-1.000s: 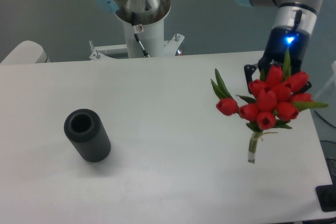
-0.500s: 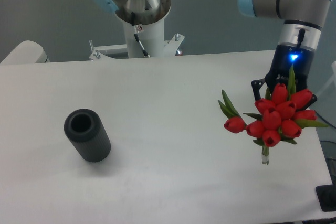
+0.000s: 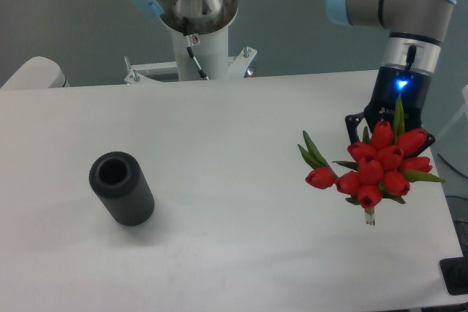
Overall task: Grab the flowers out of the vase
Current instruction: 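Carry the tulip bouquet away from the vase across the table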
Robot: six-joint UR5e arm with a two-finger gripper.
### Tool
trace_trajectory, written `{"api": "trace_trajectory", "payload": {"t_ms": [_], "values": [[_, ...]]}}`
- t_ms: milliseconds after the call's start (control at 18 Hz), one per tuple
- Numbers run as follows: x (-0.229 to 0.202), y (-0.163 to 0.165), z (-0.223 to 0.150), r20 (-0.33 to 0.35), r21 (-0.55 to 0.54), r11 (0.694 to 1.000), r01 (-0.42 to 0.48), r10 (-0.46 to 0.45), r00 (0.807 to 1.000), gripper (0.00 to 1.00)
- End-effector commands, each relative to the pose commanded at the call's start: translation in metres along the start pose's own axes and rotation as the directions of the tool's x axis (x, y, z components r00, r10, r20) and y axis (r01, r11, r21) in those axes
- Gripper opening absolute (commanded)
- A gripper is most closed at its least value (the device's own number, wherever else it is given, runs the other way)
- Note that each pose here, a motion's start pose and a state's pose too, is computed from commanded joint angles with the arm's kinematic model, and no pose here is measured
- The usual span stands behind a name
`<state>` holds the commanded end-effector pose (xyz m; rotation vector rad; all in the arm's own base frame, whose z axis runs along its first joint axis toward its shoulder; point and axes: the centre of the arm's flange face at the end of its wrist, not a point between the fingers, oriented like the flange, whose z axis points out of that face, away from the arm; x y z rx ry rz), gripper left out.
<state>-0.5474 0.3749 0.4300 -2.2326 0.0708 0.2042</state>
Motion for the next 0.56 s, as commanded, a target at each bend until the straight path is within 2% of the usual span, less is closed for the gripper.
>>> {"api": "trace_trajectory", "payload": {"t_ms": [556], "values": [[0.0043,-0.0055,0.0036,-0.005,-0.002,1.0,-0.01,0.01,1.0,0.22]]}}
